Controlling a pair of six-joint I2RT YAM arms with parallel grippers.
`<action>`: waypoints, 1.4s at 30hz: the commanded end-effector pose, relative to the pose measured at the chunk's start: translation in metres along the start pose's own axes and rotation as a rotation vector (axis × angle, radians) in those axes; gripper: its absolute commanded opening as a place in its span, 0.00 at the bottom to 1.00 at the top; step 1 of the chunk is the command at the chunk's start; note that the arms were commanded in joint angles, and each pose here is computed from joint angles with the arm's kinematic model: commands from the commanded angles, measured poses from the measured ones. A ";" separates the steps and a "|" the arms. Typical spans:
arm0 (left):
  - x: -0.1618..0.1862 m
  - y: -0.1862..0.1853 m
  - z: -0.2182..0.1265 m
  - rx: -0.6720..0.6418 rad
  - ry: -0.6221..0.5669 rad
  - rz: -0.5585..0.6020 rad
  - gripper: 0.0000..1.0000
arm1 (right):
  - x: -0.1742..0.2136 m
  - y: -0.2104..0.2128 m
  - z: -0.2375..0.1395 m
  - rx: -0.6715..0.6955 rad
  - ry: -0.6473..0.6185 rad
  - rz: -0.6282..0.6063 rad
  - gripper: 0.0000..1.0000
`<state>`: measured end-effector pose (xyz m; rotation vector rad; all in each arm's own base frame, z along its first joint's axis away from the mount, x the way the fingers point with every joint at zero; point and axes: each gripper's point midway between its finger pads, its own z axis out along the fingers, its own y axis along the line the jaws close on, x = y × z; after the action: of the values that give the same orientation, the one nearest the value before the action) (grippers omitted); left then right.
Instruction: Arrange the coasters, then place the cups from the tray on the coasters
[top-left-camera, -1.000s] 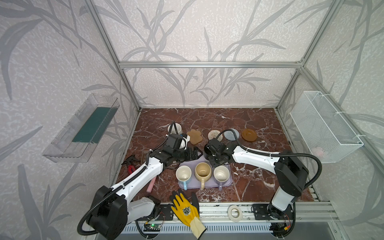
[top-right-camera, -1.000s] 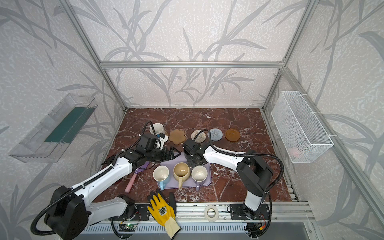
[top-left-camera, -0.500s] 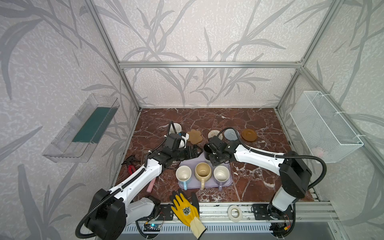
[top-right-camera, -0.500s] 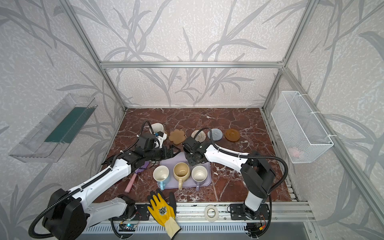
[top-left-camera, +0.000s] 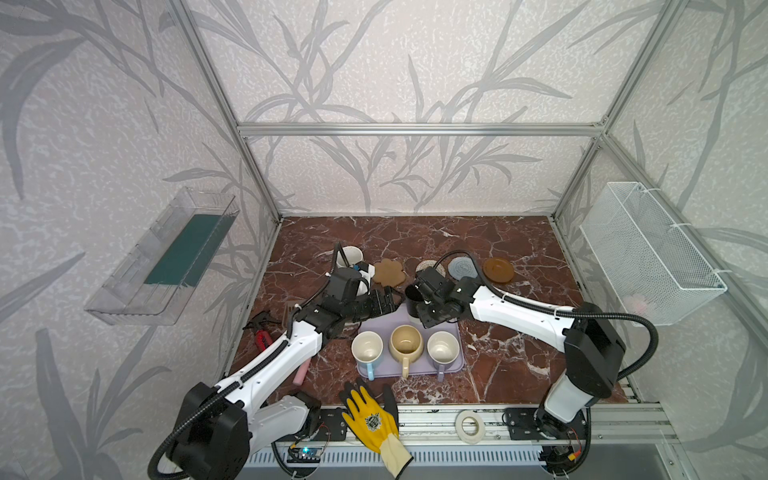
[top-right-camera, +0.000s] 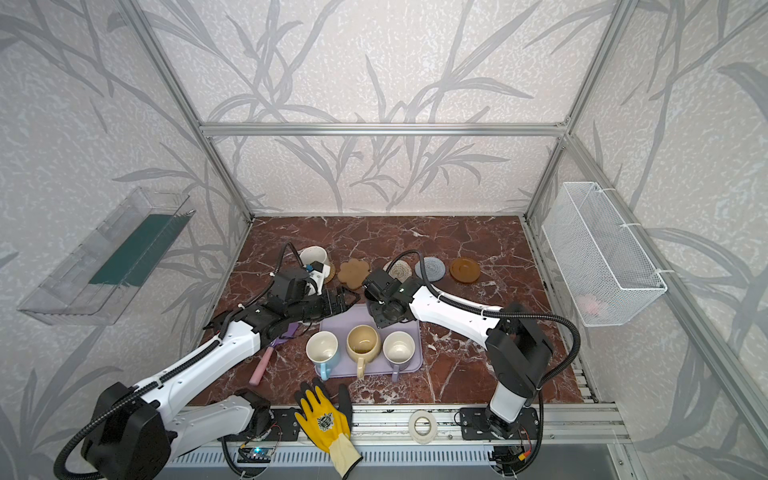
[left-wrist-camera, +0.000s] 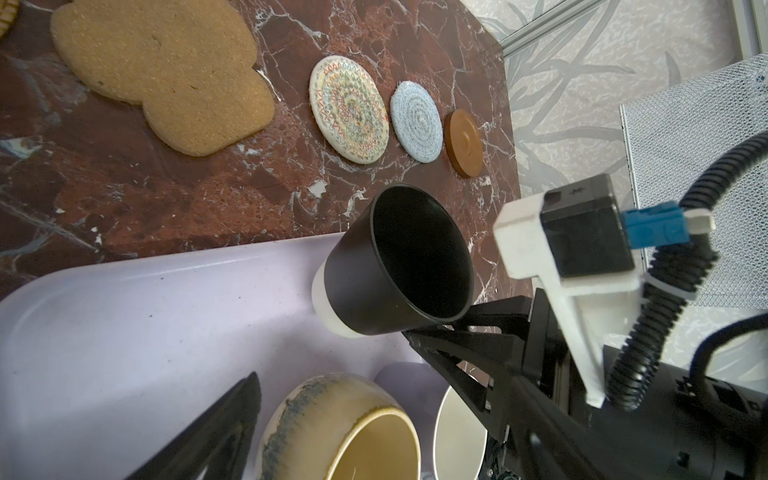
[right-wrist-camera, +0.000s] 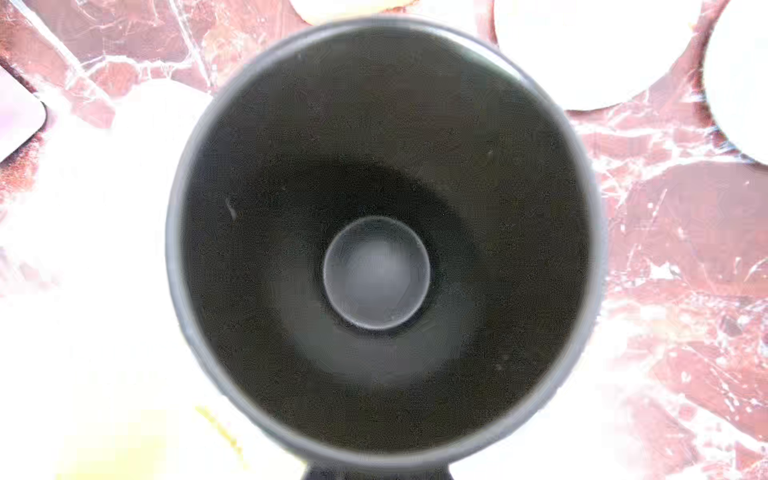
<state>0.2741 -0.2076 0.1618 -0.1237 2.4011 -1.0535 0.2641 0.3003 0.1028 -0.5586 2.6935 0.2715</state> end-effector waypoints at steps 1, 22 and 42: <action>-0.005 0.001 -0.002 0.001 -0.044 -0.017 0.95 | -0.036 0.010 -0.033 -0.025 -0.141 -0.006 0.00; -0.072 0.014 -0.051 0.005 -0.288 -0.189 0.97 | -0.116 0.033 -0.016 0.017 -0.272 0.026 0.00; -0.103 0.034 -0.049 -0.032 -0.308 -0.222 0.98 | -0.181 0.054 0.018 0.055 -0.362 0.085 0.00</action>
<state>0.3338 -0.1247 0.1912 -0.5634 2.2101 -1.0083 0.3859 0.4080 0.1356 -0.4039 2.4618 0.2657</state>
